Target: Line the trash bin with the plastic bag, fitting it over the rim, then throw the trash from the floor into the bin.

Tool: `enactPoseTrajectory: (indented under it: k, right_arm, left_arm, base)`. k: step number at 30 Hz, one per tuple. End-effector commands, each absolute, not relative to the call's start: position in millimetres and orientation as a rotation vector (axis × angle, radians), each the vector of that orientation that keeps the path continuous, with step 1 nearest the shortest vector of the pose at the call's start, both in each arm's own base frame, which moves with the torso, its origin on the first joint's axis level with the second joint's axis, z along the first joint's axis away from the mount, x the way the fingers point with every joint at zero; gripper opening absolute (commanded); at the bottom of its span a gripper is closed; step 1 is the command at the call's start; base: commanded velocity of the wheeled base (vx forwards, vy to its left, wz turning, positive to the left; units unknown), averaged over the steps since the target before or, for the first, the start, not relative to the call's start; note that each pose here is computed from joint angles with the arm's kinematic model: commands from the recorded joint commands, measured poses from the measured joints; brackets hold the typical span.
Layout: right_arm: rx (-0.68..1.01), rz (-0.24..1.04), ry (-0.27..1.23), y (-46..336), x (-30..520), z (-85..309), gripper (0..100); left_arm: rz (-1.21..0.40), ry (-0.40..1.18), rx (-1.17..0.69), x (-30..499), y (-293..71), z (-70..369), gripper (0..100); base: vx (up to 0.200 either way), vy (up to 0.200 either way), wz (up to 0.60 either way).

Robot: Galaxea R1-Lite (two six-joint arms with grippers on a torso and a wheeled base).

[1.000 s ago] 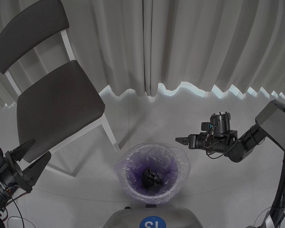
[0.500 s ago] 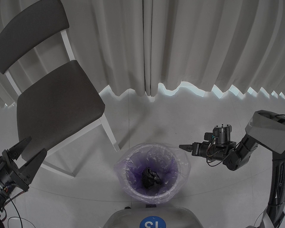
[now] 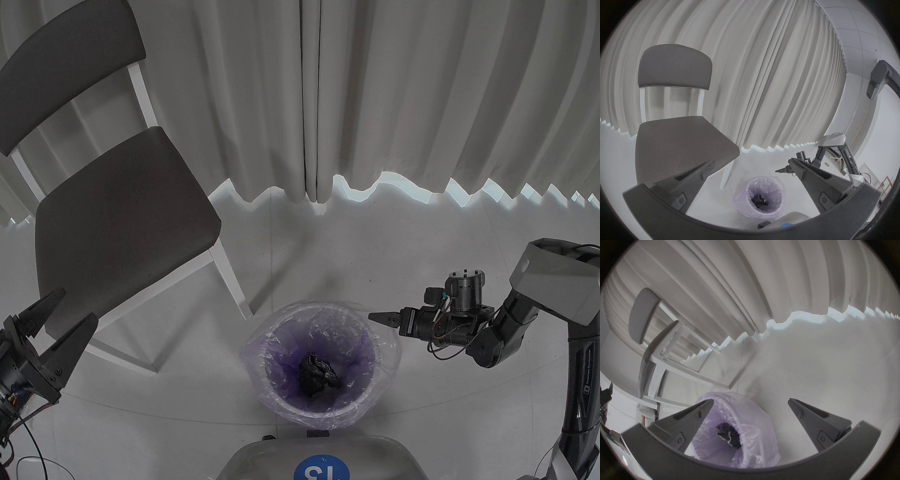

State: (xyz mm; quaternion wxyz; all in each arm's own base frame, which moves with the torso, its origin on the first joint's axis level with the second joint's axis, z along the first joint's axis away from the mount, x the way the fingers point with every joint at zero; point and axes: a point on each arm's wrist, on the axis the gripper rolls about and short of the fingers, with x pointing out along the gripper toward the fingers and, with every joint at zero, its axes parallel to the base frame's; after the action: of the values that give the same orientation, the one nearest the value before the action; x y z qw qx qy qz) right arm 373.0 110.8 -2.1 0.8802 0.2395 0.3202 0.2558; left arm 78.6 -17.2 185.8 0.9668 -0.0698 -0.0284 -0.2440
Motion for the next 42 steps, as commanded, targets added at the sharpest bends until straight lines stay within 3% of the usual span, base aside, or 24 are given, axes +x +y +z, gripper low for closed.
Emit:
enactPoseTrajectory:
  k: [1, 5, 6, 21, 32, 37, 42]
  right_arm:
    - [0.504, 0.559, 0.690, 115, 366, -5, 100]
    - [0.501, 0.566, 0.681, 115, 366, -7, 100]
    - [0.500, 0.568, 0.681, 116, 366, -8, 0]
    - [0.471, 0.561, 0.682, 113, 369, -13, 0]
    - [0.274, 0.597, 0.671, 113, 378, -15, 0]
    - [0.150, 0.509, 0.687, 126, 389, -9, 0]
    - [0.086, 0.514, 0.692, 138, 389, -9, 0]
  left_arm:
    - [-0.494, -0.058, -0.142, 79, -17, 186, 100]
    - [-0.494, -0.058, -0.141, 79, -17, 186, 100]
    - [-0.494, -0.060, -0.140, 78, -17, 186, 100]
    - [-0.494, -0.065, -0.140, 78, -17, 186, 100]
    - [-0.493, -0.075, -0.135, 77, -17, 187, 100]
    - [-0.493, -0.080, -0.130, 77, -17, 188, 100]
    - [-0.494, -0.083, -0.130, 77, -17, 189, 100]
  base:
    - [0.000, 0.000, 0.00]
    - [0.000, 0.000, 0.00]
    - [0.000, 0.000, 0.00]
    - [0.000, 0.000, 0.00]
    - [0.000, 0.000, 0.00]
    - [0.000, 0.000, 0.00]
    - [0.000, 0.000, 0.00]
